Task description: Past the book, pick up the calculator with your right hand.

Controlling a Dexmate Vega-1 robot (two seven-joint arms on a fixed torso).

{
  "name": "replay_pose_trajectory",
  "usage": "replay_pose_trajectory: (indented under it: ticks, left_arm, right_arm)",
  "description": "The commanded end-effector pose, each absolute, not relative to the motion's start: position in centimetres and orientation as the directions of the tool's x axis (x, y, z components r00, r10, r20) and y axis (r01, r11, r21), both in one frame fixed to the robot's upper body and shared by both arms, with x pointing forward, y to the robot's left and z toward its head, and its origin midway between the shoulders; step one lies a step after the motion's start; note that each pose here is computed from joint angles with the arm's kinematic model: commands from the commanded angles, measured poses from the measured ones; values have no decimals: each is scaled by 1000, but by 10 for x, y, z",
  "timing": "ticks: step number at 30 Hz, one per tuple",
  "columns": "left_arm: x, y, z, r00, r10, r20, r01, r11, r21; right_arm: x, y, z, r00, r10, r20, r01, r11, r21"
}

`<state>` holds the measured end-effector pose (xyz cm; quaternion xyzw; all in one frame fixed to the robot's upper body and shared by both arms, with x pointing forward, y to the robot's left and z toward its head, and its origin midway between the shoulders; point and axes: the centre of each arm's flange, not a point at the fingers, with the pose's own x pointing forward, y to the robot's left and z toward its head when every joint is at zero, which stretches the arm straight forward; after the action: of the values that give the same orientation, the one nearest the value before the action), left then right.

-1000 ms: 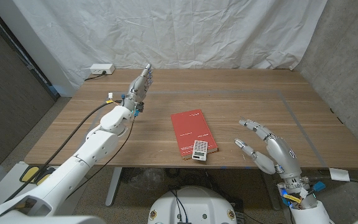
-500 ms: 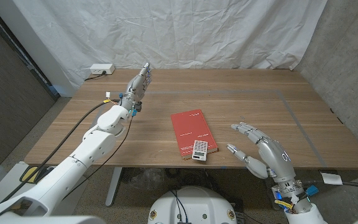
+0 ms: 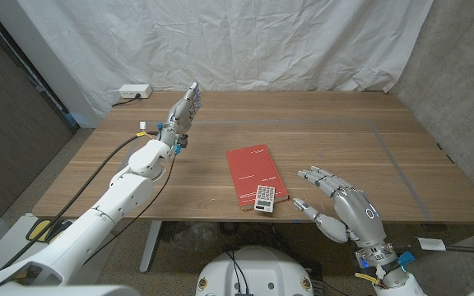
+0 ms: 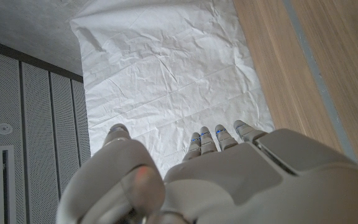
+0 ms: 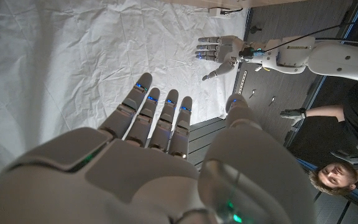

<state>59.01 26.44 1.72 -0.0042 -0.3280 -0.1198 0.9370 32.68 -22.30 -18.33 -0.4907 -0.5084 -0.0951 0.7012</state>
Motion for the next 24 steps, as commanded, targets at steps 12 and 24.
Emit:
replay_pose_trajectory:
  ticks: [12,24]
  left_arm:
    - [587,264,17,748,-210,630,221,973,62]
    - [592,259,21,750,-210,627,219,974,64]
  right_arm:
    - [338,-216,-183,445,449,775,725,327,-606]
    - [344,-212,-184,452,486,748,744,257,-617]
